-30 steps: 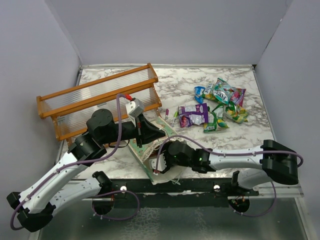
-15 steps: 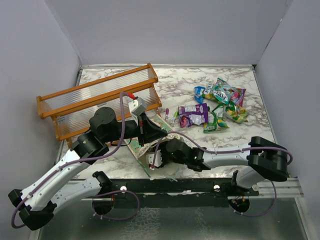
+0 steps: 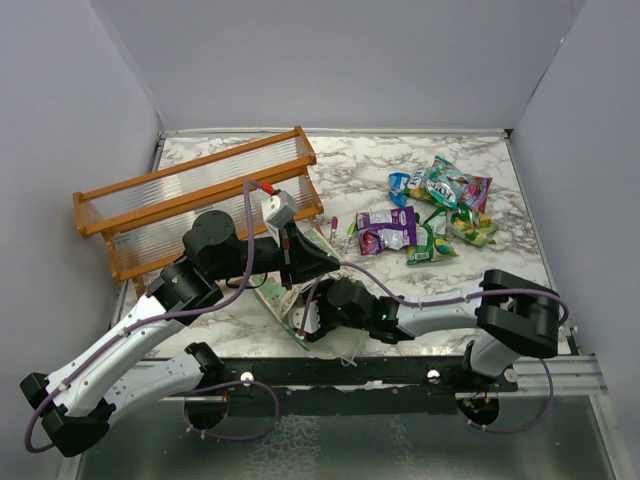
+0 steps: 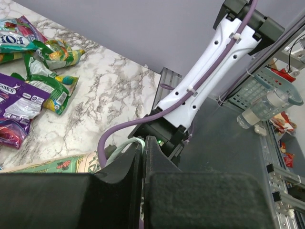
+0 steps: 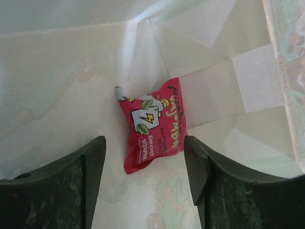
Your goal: Take the snacks out of the paper bag
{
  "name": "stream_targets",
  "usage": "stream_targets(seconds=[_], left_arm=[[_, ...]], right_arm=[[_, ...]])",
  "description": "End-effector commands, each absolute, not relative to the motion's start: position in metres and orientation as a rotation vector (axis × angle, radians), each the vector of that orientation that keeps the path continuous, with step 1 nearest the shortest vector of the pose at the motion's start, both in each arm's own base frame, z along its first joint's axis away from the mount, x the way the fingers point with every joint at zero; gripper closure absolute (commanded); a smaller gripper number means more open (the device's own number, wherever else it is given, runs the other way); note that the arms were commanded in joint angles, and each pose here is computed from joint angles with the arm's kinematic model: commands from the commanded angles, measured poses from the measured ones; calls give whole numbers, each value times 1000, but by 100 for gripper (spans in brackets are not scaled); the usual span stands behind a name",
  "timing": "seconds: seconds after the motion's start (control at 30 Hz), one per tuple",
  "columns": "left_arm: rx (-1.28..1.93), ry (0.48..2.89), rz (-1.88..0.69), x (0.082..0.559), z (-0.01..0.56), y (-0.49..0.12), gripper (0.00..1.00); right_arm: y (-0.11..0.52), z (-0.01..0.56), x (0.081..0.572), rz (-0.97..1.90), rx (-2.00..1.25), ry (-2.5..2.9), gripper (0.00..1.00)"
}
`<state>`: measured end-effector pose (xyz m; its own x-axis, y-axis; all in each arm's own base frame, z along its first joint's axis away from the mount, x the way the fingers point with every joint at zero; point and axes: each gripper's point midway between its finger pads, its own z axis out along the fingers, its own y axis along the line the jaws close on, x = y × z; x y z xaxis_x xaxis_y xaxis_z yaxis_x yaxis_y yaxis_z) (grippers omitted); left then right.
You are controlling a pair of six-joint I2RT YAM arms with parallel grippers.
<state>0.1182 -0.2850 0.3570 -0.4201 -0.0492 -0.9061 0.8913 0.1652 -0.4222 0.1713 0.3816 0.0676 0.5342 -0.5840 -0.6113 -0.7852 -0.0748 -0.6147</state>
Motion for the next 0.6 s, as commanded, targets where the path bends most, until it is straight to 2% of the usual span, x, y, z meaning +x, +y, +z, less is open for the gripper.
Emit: stream_targets(seconds=[0.0, 0.27, 0.4, 0.57], left_arm=[[844, 1495, -1429, 112, 376, -285, 100], [842, 1497, -1443, 109, 373, -285, 100], [833, 1496, -1437, 108, 373, -282, 100], [829, 1502, -1429, 107, 372, -279, 100]], right_arm=[[399, 75, 192, 206, -1647, 1152, 33], [412, 51, 216, 117, -1618, 1211, 39], [410, 48, 232, 60, -1578, 1261, 56], [405, 52, 235, 34, -1569, 1287, 72]])
